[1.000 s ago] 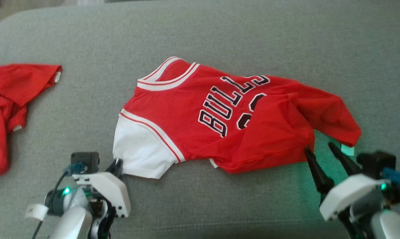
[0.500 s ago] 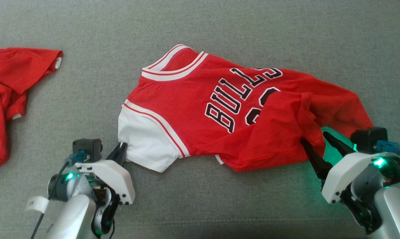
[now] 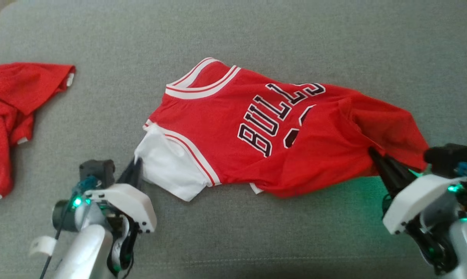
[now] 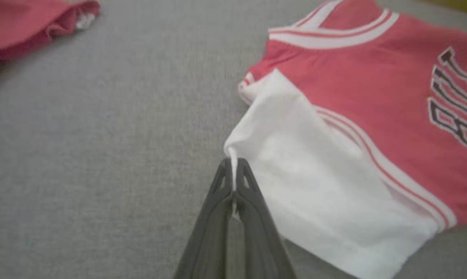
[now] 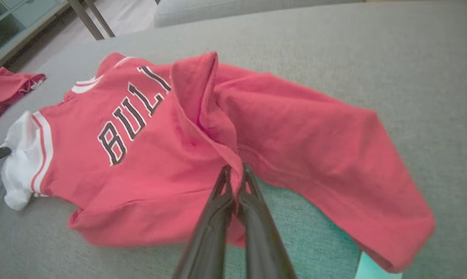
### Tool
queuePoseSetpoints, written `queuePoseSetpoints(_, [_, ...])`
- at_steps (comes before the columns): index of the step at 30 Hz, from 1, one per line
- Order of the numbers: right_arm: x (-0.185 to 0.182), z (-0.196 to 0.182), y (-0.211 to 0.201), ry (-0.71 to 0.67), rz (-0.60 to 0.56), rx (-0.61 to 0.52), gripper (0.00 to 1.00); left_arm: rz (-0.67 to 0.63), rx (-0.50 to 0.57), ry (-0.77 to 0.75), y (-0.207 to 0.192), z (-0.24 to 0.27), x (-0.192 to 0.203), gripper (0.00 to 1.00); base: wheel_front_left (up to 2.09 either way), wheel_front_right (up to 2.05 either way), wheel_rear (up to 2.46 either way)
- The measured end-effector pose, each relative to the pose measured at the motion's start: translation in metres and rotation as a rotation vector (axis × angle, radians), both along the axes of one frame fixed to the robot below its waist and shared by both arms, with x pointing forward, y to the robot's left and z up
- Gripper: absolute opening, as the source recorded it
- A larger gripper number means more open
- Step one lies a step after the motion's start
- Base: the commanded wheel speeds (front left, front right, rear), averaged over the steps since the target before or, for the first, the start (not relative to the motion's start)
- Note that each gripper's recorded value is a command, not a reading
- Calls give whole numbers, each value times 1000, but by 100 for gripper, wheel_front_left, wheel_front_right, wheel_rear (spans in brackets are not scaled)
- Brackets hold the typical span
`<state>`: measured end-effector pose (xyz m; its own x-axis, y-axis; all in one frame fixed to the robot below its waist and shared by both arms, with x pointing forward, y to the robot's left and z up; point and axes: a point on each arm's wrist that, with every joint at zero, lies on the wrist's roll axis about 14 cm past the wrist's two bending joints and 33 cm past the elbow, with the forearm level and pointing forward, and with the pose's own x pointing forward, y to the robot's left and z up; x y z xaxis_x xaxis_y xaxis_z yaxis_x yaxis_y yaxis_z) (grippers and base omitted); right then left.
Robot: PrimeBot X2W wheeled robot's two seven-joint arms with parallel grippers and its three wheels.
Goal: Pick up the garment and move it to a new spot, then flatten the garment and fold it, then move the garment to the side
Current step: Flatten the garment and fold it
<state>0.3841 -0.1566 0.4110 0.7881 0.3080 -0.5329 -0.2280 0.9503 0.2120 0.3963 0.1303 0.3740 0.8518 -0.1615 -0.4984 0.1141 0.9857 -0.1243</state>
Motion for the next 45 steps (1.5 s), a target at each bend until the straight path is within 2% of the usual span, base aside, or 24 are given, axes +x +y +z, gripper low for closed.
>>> queuePoseSetpoints(7, [-2, 48, -13, -173, -66, 30, 0, 22, -9, -326, 1, 85, 23, 0, 0, 0, 0])
queuePoseSetpoints(14, [2, 122, -31, -424, -126, 42, 0, 4, -44, -724, -6, 204, 26, 0, 0, 0, 0])
queuePoseSetpoints(20, [7, 222, -48, -728, -169, 54, 0, -63, -68, -1123, -20, 338, 13, 0, 0, 0, 0])
queuePoseSetpoints(23, [3, 277, -59, -892, -200, 68, 0, -100, -70, -1238, -28, 383, 5, 0, 0, 0, 0])
queuePoseSetpoints(24, [3, 277, -59, -892, -200, 68, 0, -100, -70, -1238, -28, 383, 5, 0, 0, 0, 0])
queuePoseSetpoints(29, [-9, 339, -69, -1054, -220, 87, 0, -158, -67, -1384, -42, 443, -12, 0, 0, 0, 0])
queuePoseSetpoints(33, [-8, 359, -72, -1095, -225, 103, 0, -189, -57, -1425, -51, 465, -10, 0, 0, 0, 0])
queuePoseSetpoints(38, [17, 352, -71, -1026, -213, 156, 0, -212, -83, -1323, -63, 452, 26, 0, 0, 0, 0])
queuePoseSetpoints(45, [80, 328, -59, -907, -195, 236, 0, -202, -119, -1210, -74, 426, 97, 0, 0, 0, 0])
